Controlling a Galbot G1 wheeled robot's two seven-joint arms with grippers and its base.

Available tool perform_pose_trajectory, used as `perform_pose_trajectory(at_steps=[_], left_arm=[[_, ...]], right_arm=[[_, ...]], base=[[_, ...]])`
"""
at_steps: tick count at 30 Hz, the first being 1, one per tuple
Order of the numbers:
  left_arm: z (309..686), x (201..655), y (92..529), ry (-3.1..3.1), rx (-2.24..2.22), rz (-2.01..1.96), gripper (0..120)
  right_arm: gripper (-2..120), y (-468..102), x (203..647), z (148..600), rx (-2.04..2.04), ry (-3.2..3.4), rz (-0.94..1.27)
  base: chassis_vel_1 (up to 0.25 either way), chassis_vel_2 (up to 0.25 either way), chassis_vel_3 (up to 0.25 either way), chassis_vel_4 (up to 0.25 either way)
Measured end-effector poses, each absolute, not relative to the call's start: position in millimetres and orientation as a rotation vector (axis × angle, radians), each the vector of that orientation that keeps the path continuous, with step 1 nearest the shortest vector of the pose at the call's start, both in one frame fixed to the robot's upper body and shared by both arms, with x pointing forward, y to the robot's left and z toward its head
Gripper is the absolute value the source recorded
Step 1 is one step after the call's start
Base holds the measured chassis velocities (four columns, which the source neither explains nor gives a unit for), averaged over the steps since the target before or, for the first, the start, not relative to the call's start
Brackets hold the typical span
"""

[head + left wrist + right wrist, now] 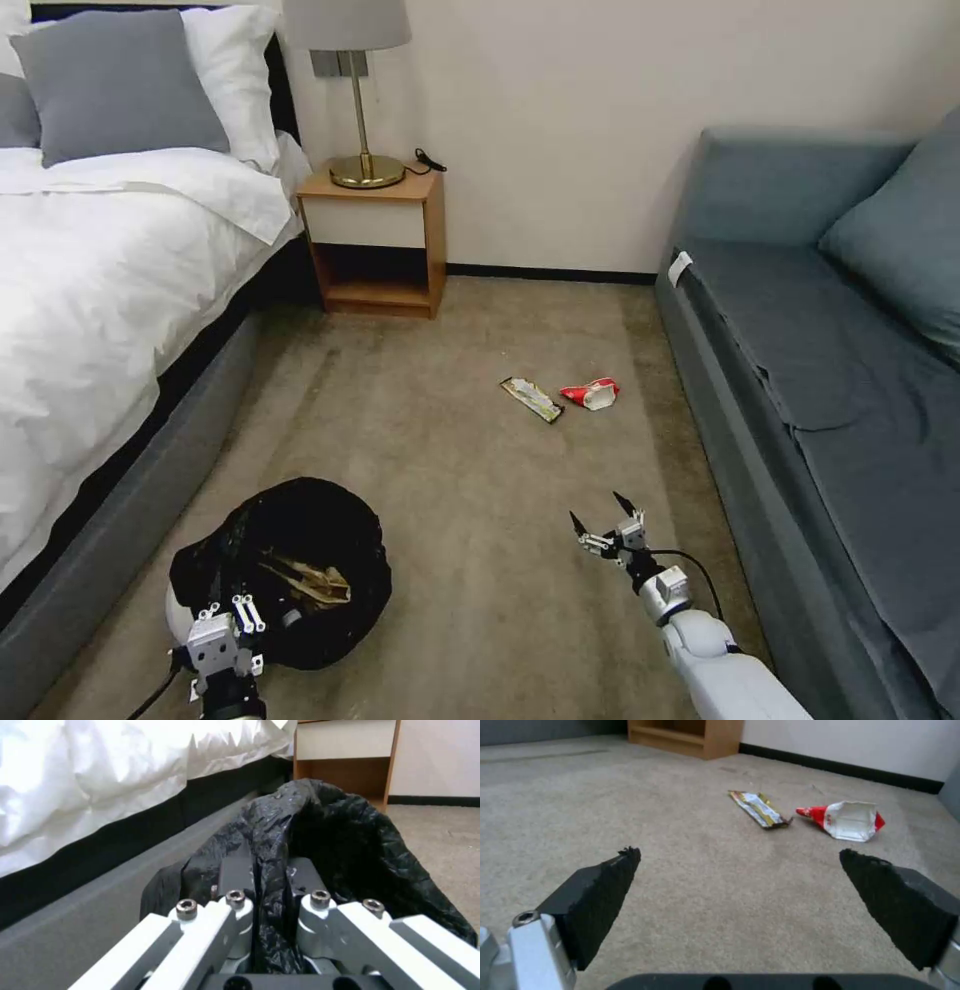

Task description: Pick up the trash bin, then pick up the garbage on the floor and place it into the trash bin.

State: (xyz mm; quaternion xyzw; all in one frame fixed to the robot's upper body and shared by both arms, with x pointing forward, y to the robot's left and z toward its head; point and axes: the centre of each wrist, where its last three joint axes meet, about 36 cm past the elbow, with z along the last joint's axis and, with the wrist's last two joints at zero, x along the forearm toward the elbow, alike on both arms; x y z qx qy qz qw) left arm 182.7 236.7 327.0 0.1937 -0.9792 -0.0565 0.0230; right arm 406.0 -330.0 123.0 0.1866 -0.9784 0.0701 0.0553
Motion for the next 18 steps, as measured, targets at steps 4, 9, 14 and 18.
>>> perform_pose_trajectory(at_steps=[4, 9, 14, 18], left_arm=[[325.7, 183.1, 236.7, -3.032, 0.598, -0.175, 6], [324.7, 183.8, 237.1, -3.032, 0.598, -0.175, 6], [322.9, 183.8, 238.2, -3.030, 0.600, -0.176, 6], [321.5, 183.9, 238.5, -3.029, 0.601, -0.175, 6]], right_arm=[[100, -330.1, 404.4, 120.1, 0.567, -2.965, 0.206], [100, -327.9, 404.8, 117.7, 0.575, -2.962, 0.199], [100, -326.6, 406.4, 116.9, 0.582, -2.959, 0.195], [100, -326.0, 405.2, 114.4, 0.595, -2.950, 0.193]], base=[[-0.071, 0.011, 0.098, -0.011], [-0.115, -0.008, 0.114, 0.001], [-0.115, -0.007, 0.116, 0.011], [-0.120, 0.003, 0.129, -0.004]])
